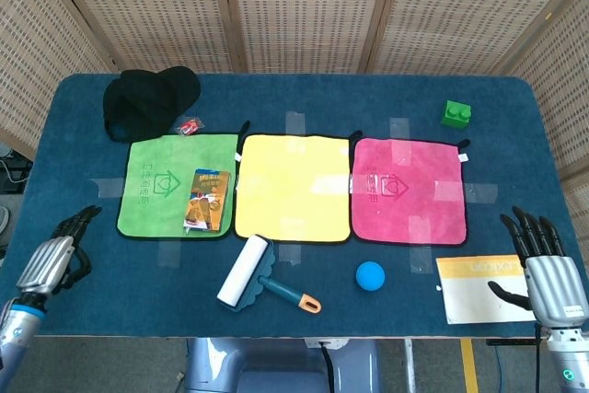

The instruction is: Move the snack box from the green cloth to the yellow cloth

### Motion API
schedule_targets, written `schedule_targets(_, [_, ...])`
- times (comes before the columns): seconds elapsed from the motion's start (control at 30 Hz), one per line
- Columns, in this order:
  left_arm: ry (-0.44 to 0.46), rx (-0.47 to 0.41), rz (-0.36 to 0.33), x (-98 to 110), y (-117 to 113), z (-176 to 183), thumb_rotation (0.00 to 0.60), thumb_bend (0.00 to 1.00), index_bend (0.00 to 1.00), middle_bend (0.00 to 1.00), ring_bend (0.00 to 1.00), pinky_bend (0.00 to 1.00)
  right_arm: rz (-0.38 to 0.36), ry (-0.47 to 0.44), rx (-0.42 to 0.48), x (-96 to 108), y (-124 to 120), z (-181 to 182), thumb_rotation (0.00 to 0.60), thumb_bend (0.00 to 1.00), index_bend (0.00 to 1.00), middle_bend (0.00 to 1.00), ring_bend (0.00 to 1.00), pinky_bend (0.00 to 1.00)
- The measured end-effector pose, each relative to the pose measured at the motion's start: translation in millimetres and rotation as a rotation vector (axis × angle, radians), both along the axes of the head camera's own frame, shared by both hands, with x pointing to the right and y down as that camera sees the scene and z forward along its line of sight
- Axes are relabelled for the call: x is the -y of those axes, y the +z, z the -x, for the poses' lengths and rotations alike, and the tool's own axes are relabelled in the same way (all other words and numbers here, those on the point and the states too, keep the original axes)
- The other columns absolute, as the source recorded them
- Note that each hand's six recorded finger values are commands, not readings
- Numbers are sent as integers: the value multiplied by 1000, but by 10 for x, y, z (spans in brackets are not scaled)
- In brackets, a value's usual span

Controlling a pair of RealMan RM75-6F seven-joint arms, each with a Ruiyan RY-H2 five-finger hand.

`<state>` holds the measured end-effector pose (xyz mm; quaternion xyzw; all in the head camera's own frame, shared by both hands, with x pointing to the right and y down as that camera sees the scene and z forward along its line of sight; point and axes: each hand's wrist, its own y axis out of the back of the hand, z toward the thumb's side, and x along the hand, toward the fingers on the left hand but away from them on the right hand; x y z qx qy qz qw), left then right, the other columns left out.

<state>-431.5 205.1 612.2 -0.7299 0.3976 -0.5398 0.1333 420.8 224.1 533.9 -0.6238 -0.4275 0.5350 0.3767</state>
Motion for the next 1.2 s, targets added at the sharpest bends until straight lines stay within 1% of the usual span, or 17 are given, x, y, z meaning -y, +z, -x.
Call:
schedule_targets(0.07, [-32,-70,46,75,150,-106,600,1000,0,0,0,0,4,1,0,1,10,-4,600,0,0,0,0,0])
schedule_targets(0.17, [-78,-161,89,163,333,-276,600,1000,0,0,0,0,6,1,-1,2,16,-8,600,0,0,0,0,0])
schedule_targets(0.27, [-134,-248,130,201,455,-422,600,1000,0,0,0,0,12,4,-3,4,34,-17,600,0,0,0,0,0])
schedule_targets(0.37, [-182,-341,163,229,601,-648,600,1000,0,0,0,0,22,11,-8,10,64,-36,600,0,0,0,0,0])
schedule_targets(0.5, [-224,-428,196,269,789,-956,600,1000,0,0,0,0,25,15,-10,18,75,-48,600,0,0,0,0,0])
schedule_targets(0.6, [-236,-457,212,309,864,-1094,600,1000,0,0,0,0,27,17,-10,21,80,-57,600,0,0,0,0,0])
schedule_targets(0.93, [-246,-484,236,329,997,-1340,600,1000,0,0,0,0,30,16,-14,14,82,-59,600,0,0,0,0,0])
schedule_targets(1.2, [-297,-527,251,353,1052,-1455,600,1000,0,0,0,0,36,20,-16,16,100,-66,600,0,0,0,0,0])
